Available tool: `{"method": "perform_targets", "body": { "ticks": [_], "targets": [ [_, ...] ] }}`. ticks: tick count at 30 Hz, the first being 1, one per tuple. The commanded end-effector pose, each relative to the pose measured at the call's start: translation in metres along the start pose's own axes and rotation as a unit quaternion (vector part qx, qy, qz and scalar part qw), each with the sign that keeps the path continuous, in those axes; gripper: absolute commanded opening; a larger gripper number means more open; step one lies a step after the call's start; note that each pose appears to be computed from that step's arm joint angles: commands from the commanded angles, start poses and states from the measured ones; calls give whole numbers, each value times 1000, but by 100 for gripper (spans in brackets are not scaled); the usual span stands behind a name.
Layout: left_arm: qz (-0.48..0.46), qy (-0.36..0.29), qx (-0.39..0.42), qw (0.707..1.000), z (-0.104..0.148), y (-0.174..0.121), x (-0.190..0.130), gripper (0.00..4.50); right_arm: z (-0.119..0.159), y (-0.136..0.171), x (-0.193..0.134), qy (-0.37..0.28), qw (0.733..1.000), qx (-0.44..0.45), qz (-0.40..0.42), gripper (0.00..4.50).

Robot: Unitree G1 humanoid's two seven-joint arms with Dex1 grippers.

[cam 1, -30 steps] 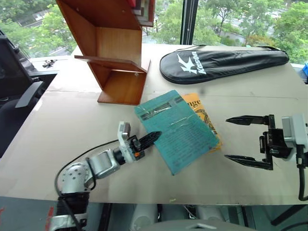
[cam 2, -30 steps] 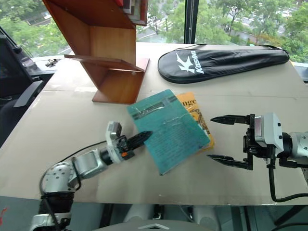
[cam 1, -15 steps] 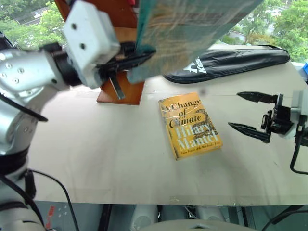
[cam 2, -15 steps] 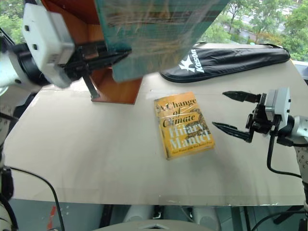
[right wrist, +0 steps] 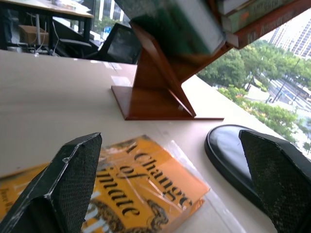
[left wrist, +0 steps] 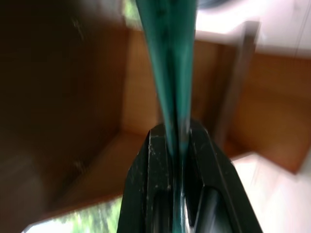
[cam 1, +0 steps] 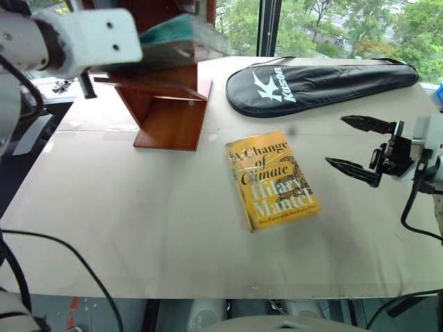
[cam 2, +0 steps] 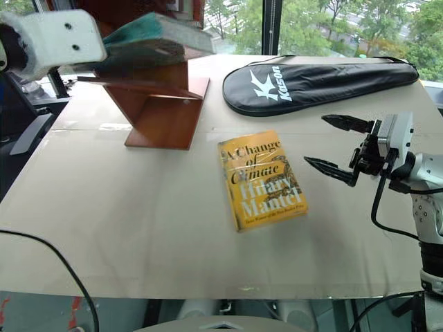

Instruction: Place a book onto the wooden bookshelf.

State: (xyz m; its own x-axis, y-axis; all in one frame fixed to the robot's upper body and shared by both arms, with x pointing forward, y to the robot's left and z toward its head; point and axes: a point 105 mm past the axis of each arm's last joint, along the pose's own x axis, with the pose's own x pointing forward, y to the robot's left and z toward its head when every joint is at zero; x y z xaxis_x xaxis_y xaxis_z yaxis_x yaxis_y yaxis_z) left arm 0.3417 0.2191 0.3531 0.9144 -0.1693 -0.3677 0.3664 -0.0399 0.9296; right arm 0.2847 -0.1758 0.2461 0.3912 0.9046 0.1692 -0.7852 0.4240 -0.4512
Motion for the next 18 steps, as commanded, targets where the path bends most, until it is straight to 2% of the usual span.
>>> {"method": "perform_targets", "body": {
  "ticks": [1,8,11,14,18],
  "targets": [
    [-13,41,16,999,-11,9,-2,5,31,-10,-5,-52,998,-33,-27,450],
    [-86,22,5,996,-8,-1,19,5,36,-8,-7,-58,997,-25,-47,450],
    [-103,27,6,994,-12,-9,19,5,39,-7,-6,-59,997,-21,-49,450],
    [-91,10,-30,995,-15,-6,9,110,41,-6,-4,-60,997,-15,-47,450],
    [-92,-110,-153,978,14,-1,-28,282,41,-7,-7,-53,998,-9,-41,450]
  ]
}}
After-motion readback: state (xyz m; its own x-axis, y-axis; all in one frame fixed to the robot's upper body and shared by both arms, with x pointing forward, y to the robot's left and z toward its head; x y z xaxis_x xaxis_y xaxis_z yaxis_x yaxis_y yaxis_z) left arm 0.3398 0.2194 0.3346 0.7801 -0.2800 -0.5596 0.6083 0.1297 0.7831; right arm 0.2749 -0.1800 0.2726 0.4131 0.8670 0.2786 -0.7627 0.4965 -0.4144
